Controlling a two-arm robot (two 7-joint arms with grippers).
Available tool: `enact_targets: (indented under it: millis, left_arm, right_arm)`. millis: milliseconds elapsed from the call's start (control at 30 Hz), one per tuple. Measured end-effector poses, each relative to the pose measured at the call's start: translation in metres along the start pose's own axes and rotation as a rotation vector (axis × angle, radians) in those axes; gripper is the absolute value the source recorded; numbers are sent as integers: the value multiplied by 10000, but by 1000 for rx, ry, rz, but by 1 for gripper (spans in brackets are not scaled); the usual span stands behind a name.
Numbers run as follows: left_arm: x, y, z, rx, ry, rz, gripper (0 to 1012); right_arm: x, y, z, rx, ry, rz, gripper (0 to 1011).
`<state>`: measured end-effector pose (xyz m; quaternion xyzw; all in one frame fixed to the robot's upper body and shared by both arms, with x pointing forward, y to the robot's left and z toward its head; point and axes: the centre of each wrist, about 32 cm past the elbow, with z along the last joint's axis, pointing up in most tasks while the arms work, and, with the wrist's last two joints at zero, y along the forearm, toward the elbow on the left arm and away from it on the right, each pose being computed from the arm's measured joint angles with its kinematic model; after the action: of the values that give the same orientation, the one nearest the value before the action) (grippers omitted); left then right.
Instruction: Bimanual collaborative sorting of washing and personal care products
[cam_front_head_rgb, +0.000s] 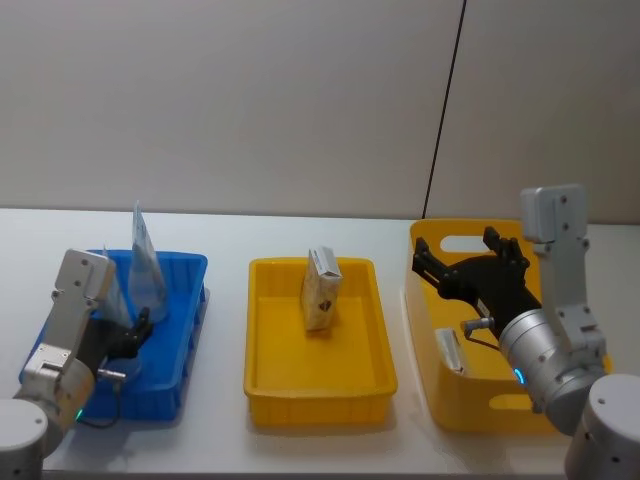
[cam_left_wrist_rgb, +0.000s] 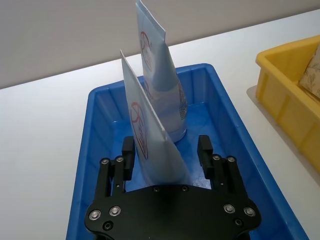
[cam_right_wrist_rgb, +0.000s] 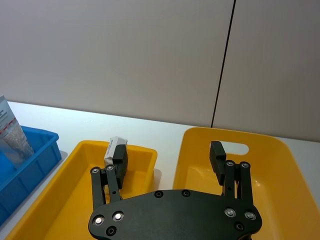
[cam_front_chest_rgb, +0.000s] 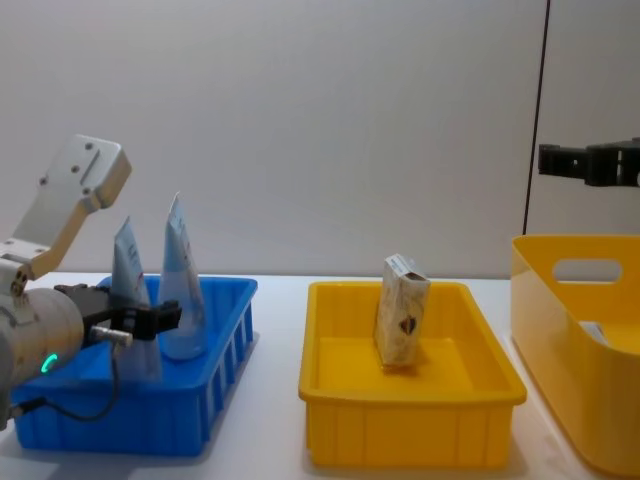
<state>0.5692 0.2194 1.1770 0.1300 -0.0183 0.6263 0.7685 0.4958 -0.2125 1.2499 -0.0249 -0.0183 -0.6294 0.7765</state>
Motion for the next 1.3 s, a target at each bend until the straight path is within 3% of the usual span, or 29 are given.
enact_targets:
  millis: [367,833,1033,1300]
  left_arm:
    - [-42,-58,9,15,-5,13,416]
    - [-55,-76,21,15,-10,24,316]
    - [-47,-67,43,-21,-15,13,288]
    - [9,-17,134,-120,-22,-14,280]
  right_arm:
    - [0,0,0,0,0,0,1002]
    - [0,0,0,0,0,0,1002]
    - [0,0,0,0,0,0,1002]
    - [0,0,0,0,0,0,1002]
